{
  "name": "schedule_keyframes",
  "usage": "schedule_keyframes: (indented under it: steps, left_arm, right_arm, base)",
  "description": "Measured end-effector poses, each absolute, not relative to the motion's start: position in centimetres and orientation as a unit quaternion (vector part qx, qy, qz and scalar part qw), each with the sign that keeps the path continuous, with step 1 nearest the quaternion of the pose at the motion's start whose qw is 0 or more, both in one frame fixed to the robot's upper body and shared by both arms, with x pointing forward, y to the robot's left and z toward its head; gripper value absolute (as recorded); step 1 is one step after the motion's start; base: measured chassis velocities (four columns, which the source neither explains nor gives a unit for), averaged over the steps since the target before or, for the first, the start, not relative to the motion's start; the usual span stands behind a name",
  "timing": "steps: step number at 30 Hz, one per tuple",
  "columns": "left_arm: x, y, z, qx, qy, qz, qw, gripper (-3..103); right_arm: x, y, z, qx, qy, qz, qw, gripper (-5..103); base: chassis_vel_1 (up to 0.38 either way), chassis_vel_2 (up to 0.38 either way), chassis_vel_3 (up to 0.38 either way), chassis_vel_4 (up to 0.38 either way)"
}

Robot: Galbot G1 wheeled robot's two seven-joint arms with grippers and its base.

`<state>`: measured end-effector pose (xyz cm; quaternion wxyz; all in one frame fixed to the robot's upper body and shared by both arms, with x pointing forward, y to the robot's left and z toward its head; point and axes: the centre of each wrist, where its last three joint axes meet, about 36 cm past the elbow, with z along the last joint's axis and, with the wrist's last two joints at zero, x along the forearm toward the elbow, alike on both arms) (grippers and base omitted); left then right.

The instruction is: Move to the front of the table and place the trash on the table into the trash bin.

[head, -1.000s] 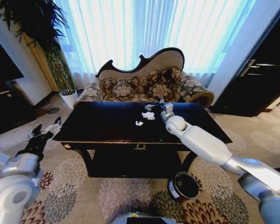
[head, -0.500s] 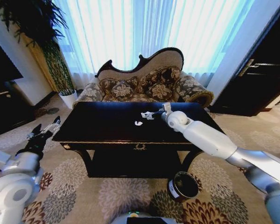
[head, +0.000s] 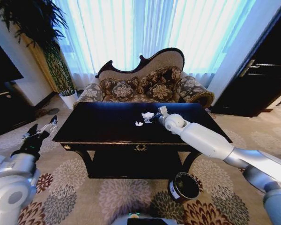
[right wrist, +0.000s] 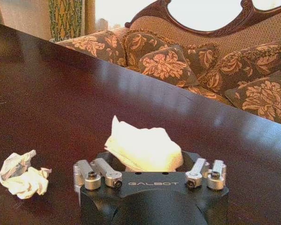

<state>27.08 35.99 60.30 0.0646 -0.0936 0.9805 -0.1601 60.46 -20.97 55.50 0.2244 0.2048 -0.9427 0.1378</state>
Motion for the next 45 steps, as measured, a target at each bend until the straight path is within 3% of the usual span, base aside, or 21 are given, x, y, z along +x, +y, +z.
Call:
schedule_keyframes:
  steps: [5, 11, 13, 17, 19, 22, 31, 45]
  left_arm:
    - [27.0, 35.8, 60.4, -0.091, 0.981, -0.159, 0.066, 100]
    - [26.7, 35.8, 60.6, -0.093, 0.981, -0.154, 0.069, 100]
    - [26.7, 35.8, 60.6, -0.093, 0.981, -0.154, 0.069, 100]
    - [26.5, 35.7, 60.6, -0.095, 0.981, -0.155, 0.068, 100]
    - [26.5, 35.7, 60.5, -0.095, 0.981, -0.156, 0.068, 100]
    - [26.3, 35.3, 60.6, -0.093, 0.980, -0.159, 0.069, 100]
    - [25.8, 34.7, 60.6, -0.089, 0.980, -0.164, 0.069, 100]
    - [24.3, 36.1, 60.6, -0.127, 0.973, -0.182, 0.069, 100]
  right_arm:
    - [60.4, -21.4, 55.5, 0.208, -0.944, 0.130, 0.221, 65]
    - [59.9, -21.2, 55.0, 0.225, -0.944, 0.115, 0.210, 38]
    - [59.8, -21.2, 55.0, 0.229, -0.945, 0.110, 0.207, 38]
    - [59.2, -22.4, 55.1, 0.253, -0.947, 0.072, 0.185, 17]
    - [59.1, -22.8, 55.2, 0.256, -0.947, 0.065, 0.180, 17]
    - [57.8, -25.5, 55.7, 0.263, -0.952, 0.020, 0.153, 3]
    - [52.0, -34.0, 54.9, 0.221, -0.964, -0.042, 0.139, 1]
    - [45.9, -38.2, 55.8, 0.210, -0.965, -0.096, 0.122, 1]
  base:
    - [0.000, 0.000, 0.000, 0.000]
    - [0.000, 0.000, 0.000, 0.000]
    - [0.000, 0.000, 0.000, 0.000]
    - [0.000, 0.000, 0.000, 0.000]
    - [0.000, 0.000, 0.000, 0.000]
    - [0.000, 0.000, 0.000, 0.000]
    - [0.000, 0.000, 0.000, 0.000]
    - [0.000, 0.000, 0.000, 0.000]
